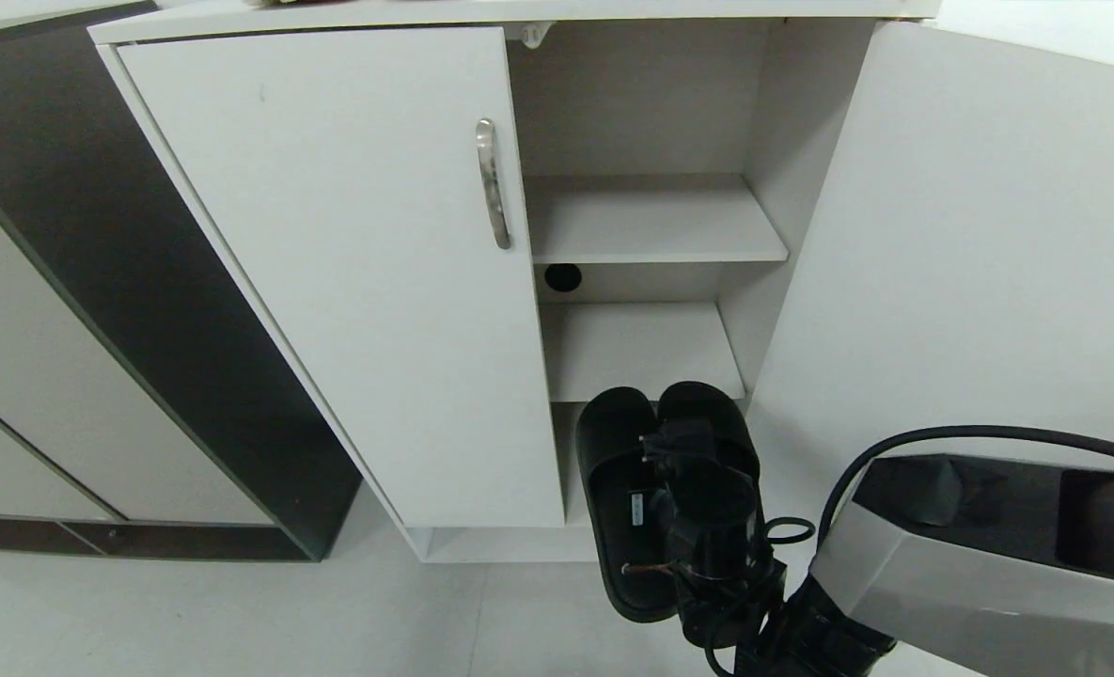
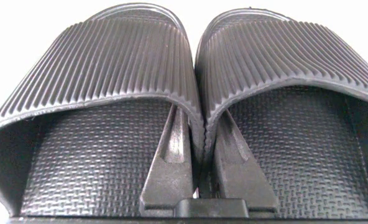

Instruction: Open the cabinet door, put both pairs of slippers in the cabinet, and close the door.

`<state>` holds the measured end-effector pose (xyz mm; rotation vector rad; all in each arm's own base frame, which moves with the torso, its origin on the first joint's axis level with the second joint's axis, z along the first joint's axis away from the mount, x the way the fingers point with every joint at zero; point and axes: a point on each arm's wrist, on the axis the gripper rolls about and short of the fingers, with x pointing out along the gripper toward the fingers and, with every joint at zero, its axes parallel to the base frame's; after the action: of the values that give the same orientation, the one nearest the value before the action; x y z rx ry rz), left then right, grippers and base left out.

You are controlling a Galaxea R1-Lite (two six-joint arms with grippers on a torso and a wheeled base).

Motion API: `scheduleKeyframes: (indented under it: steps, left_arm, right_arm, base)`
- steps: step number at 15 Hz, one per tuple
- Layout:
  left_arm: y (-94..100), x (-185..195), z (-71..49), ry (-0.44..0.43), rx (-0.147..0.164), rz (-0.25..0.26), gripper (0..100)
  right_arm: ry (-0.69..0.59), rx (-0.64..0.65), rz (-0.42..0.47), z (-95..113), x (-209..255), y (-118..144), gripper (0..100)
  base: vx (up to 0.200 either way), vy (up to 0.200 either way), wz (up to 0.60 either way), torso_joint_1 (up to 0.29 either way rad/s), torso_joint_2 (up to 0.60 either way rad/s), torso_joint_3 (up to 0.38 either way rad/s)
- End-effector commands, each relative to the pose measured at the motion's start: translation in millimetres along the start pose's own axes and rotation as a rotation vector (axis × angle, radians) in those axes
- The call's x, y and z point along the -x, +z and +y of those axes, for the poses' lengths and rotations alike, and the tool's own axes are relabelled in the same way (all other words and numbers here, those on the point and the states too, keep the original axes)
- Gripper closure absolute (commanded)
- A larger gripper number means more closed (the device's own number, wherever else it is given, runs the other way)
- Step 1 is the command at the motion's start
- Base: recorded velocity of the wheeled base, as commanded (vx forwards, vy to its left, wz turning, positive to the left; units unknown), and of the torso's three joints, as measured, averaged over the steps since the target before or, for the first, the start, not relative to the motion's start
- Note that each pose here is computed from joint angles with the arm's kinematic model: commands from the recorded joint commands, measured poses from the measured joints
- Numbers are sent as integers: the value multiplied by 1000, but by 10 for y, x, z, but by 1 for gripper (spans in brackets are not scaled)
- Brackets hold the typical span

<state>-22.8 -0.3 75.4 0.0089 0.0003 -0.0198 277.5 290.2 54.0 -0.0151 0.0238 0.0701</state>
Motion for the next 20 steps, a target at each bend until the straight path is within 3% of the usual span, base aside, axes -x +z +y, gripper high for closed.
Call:
scheduleKeyframes:
  steps: [1, 3, 15, 20]
  left_arm:
    - [1, -1, 0, -2, 0, 1, 100]
    - [1, -1, 0, 0, 0, 1, 100]
    - [1, -1, 0, 0, 1, 1, 100]
    - [1, -1, 0, 0, 1, 1, 100]
  right_arm:
    - [-1, 22, 22, 10, -13, -127, 100]
    - [-8, 26, 26, -5, -34, -150, 100]
    - [-18, 12, 11, -3, -90, -124, 100]
    - [-73, -5, -5, -63, -206, -77, 100]
  base:
    - [0, 0, 0, 0, 0, 0]
    - [0, 0, 0, 0, 0, 0]
    - [200, 0, 0, 1, 2, 3]
    - [0, 0, 0, 0, 0, 0]
